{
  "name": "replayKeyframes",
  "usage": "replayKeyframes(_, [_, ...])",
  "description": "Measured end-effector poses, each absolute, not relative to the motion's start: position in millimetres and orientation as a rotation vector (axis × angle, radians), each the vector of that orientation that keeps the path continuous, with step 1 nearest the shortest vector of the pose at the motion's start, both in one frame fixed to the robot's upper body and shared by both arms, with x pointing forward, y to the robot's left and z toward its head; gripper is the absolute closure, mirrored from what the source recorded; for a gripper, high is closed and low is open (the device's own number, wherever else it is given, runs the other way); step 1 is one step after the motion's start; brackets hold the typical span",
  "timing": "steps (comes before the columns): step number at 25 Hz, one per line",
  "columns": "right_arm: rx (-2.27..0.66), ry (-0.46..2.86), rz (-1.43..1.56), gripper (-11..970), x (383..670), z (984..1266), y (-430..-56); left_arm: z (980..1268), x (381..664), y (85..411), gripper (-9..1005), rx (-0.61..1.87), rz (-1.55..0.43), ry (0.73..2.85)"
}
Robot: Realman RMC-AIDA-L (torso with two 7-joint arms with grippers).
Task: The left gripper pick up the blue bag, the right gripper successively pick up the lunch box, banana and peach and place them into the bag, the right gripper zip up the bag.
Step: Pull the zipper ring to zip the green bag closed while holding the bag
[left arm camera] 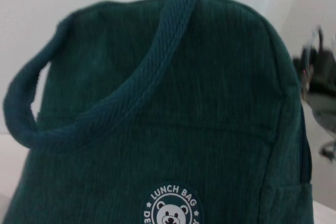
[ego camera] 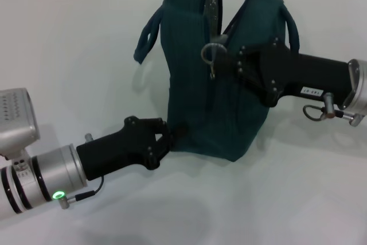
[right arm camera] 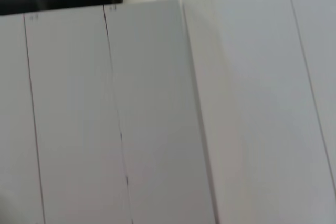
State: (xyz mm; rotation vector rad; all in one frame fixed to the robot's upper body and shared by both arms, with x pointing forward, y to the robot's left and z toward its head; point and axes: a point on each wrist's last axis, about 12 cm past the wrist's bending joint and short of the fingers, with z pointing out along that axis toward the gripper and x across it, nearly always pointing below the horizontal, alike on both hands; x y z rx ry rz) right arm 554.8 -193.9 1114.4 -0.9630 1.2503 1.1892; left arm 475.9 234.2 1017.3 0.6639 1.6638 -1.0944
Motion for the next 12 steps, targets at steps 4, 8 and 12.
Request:
replayKeyframes(4, [-0.932, 1.230, 1.188, 950, 556.6, 1118.0, -194.6, 1014.6, 471.8, 231.6, 922, 0.708, -1.108, 1.675])
replayKeyframes(8, [-0.898, 1.216, 1.184, 950, 559.0, 1121.2, -195.5, 1012.3, 467.8, 229.8, 938, 0.749, -1.123, 1.685])
replayKeyframes(12, [-0.869, 1.226, 1.192, 950, 561.0, 1122.5, -196.1, 1010.3, 464.2, 229.2, 938, 0.772, -1.134, 1.695])
